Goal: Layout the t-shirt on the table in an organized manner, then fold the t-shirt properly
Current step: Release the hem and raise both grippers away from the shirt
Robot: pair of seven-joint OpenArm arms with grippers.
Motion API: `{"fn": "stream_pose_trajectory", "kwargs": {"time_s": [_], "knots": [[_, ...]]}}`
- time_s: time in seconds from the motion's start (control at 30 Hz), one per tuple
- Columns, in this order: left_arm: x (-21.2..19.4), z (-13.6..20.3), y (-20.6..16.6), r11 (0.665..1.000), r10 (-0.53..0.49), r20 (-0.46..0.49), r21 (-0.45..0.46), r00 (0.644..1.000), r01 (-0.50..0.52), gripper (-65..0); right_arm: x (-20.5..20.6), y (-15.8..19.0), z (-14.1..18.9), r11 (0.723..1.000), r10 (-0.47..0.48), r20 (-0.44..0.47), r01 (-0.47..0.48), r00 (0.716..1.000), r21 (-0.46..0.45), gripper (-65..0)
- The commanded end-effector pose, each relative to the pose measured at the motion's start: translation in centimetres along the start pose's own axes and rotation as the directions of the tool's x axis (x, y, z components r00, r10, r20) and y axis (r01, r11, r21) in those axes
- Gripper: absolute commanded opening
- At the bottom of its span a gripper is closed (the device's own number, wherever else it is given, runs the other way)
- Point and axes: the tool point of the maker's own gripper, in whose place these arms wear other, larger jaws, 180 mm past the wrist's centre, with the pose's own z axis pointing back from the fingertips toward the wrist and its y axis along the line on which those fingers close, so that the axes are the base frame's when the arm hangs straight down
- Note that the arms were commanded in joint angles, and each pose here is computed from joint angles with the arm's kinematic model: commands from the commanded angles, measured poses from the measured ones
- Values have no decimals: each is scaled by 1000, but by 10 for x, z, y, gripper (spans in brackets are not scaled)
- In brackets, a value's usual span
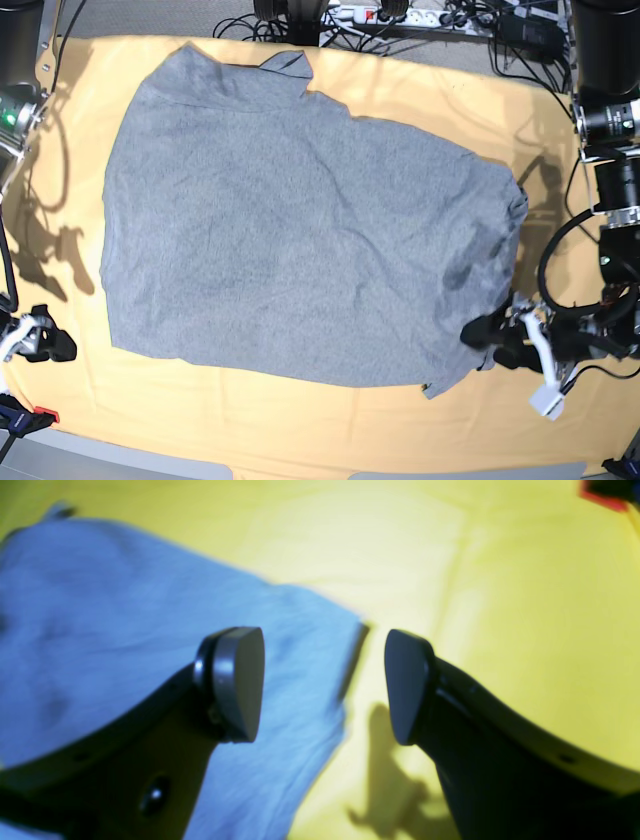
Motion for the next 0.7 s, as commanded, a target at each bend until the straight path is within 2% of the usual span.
{"fn": "stream_pose_trajectory", "kwargs": {"time_s": [0.0,0.1,0.27,0.33,0.4,0.5,0.67], "knots": [[26,16,-6,999,-21,91,-28,996,24,-154,21,-1,19,1000,18,62,-19,998,7,-260],[25,24,-15,995,-12,135,-98,991,25,-154,12,6,42,995,-38,102,28,994,94,-260],[-3,32,-8,994,56,150,-101,987,-41,-156,1,7,76,986,-107,208,77,972,149,-260],[-12,40,-6,991,97,192,-111,977,-76,-156,-16,4,84,988,-114,192,91,975,121,-260],[-11,55,-6,985,136,274,-141,952,-100,-156,-32,4,90,991,-107,167,92,980,97,-260],[-18,79,8,986,160,348,-97,924,-134,-156,-49,12,97,995,-72,120,63,990,73,-260],[-44,113,26,974,214,414,-28,885,-223,-156,-88,34,101,998,-15,-1,15,1000,68,-260]]}}
